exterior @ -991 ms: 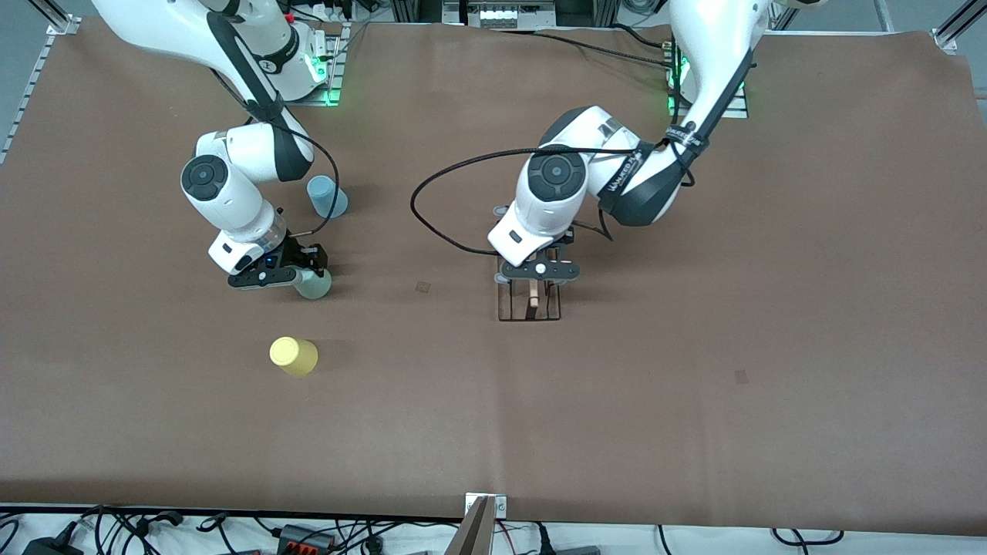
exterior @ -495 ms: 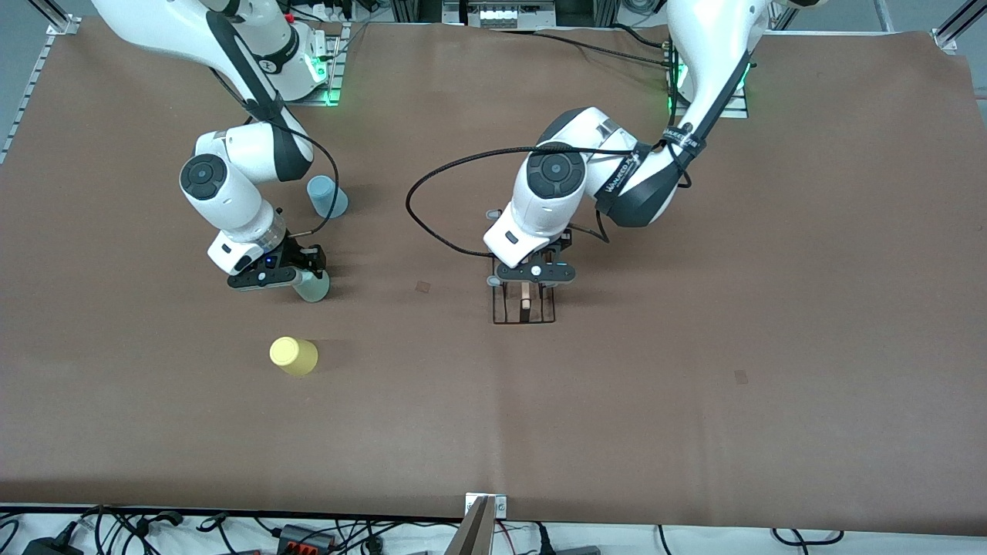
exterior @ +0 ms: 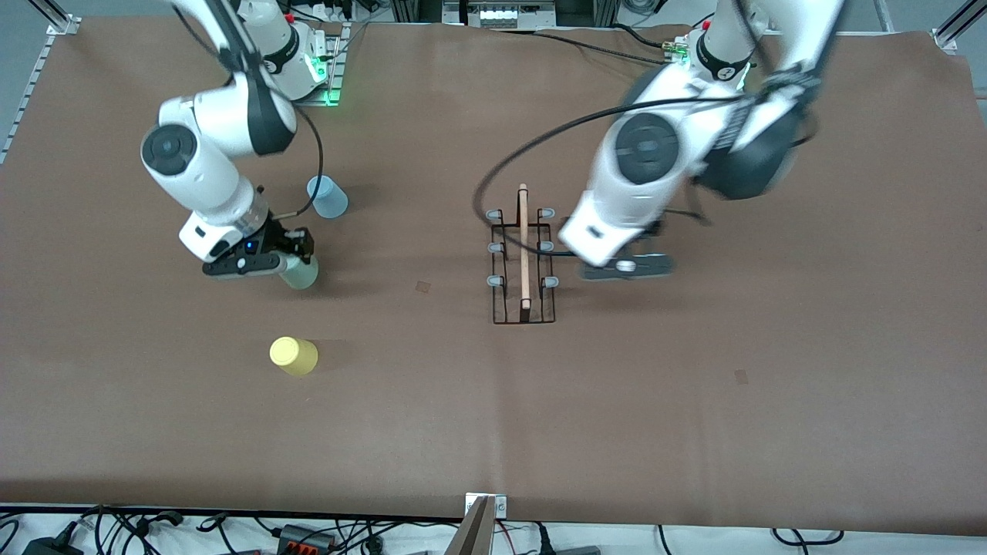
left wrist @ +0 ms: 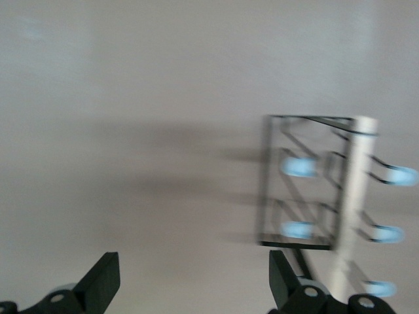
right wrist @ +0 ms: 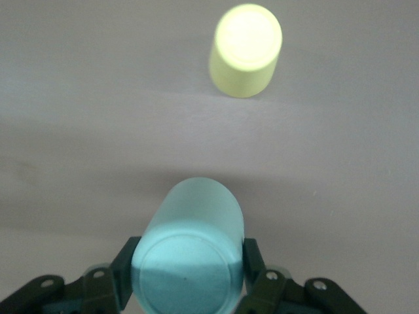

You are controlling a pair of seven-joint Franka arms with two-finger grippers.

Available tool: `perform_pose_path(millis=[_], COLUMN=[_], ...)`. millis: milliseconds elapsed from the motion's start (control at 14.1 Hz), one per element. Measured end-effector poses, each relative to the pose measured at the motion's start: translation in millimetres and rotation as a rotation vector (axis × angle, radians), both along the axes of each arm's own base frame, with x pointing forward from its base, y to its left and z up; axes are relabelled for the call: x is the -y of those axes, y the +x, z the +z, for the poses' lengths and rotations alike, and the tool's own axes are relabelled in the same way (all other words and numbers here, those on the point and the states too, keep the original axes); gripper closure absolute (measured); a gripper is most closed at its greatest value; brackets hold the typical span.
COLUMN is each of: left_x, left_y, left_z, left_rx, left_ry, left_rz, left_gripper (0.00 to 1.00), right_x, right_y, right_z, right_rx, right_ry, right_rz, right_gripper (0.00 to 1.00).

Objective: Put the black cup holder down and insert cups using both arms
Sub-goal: 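Carry the teal cup to the holder with the right gripper while the left gripper withdraws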

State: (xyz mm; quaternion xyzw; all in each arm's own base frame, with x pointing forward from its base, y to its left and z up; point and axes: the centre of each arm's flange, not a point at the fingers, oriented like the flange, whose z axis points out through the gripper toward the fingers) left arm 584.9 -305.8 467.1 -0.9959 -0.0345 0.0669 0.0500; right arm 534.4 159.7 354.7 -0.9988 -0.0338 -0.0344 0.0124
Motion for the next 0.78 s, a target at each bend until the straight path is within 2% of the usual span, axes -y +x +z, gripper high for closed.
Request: perform_pose_path(millis=[142,354,566,778], left_x=[-59.2,-141.9,-196.0,-242.2], left_y=[12.9,24.8,19.0,1.9], left_z=[28.0,54.6,70.8,69.2], left_rx=[-0.009,-0.030,-0.031,0.017], left_ry=[0.003,-0.011,-0.022,-0.069], left_rz=[-0.044,-0.092,-0.117,-0.156], left_gripper=[0.00,0.00,0.00,0.00], right_x=[-63.8,-172.9,-270.4,-329.6], right_y=[-17.2,-51.3,-83.4,-97.3], right_z=[41.6,79.8,70.1,26.8], right_rx=[-0.011,0.004,-0.023,-0.003], right_ry=[0.013,0.076,0.111,0.063], right_rz=[-0.099,-0.265,-0.375,-0.439], right_gripper=[0.33,0.33,0.33,0.33])
